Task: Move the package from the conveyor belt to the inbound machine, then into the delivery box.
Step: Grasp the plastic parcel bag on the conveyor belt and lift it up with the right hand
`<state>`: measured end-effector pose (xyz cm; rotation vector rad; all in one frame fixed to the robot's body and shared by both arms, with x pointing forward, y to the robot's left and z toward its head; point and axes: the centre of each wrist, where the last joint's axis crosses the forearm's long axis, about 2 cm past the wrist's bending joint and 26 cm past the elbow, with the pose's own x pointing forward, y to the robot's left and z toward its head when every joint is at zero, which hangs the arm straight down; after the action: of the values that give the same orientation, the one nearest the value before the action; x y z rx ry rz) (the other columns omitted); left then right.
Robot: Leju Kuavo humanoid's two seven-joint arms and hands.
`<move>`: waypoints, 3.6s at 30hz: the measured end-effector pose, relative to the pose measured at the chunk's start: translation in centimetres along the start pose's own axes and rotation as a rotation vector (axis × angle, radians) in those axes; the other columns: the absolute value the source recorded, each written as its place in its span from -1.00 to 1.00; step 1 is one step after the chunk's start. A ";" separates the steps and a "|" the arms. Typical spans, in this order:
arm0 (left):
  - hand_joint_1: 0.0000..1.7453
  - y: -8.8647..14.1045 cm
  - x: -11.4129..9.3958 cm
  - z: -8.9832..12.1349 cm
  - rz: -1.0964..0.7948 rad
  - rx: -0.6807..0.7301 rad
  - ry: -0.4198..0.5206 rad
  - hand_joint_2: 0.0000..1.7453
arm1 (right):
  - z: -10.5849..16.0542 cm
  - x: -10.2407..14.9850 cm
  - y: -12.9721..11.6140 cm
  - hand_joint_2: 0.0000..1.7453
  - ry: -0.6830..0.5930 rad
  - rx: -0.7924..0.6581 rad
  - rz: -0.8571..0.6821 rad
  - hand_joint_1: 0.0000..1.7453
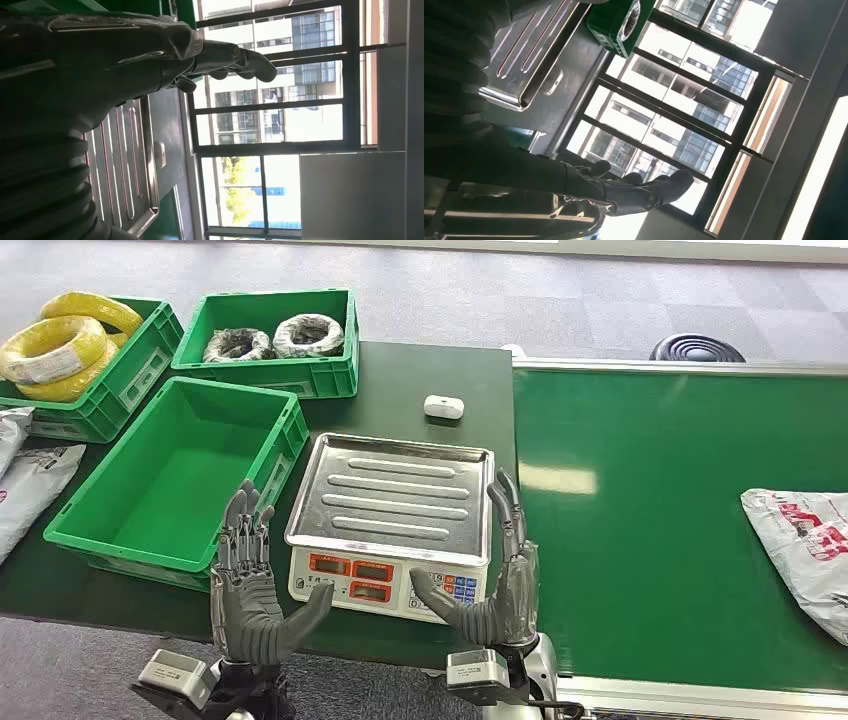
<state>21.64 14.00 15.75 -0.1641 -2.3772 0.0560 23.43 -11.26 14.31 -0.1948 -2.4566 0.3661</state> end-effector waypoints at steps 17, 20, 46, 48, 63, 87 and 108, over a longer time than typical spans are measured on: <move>-1.00 -0.3 0.0 -0.1 0.015 -0.006 0.001 1.00 | -0.7 0.0 -0.4 1.00 0.001 0.022 0.100 -1.00; -1.00 -0.4 -0.3 -0.4 0.026 -0.003 0.006 1.00 | -2.0 -0.2 -1.0 1.00 -0.017 0.046 0.217 -1.00; -1.00 0.5 -1.7 -0.5 0.040 0.053 0.065 1.00 | -13.5 -12.3 -22.4 1.00 0.275 0.122 1.364 -1.00; -1.00 0.7 -1.8 -0.4 0.036 0.058 0.068 1.00 | -13.7 -13.3 -24.1 1.00 0.305 0.140 1.396 -1.00; -1.00 1.0 -1.9 -0.4 0.031 0.073 0.074 1.00 | -12.5 -16.0 -27.6 1.00 0.469 0.213 1.456 -1.00; -1.00 4.1 -2.4 1.8 -0.054 0.134 0.141 1.00 | 7.3 -19.0 -41.6 1.00 1.656 0.593 0.954 -1.00; -1.00 5.0 -2.5 1.7 -0.082 0.162 0.142 1.00 | 8.1 -19.3 -40.1 1.00 1.627 0.609 0.778 -1.00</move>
<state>22.78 18.62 12.32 0.0064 -2.2242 0.1914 31.58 -55.46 9.37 -0.7859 -0.5529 0.8106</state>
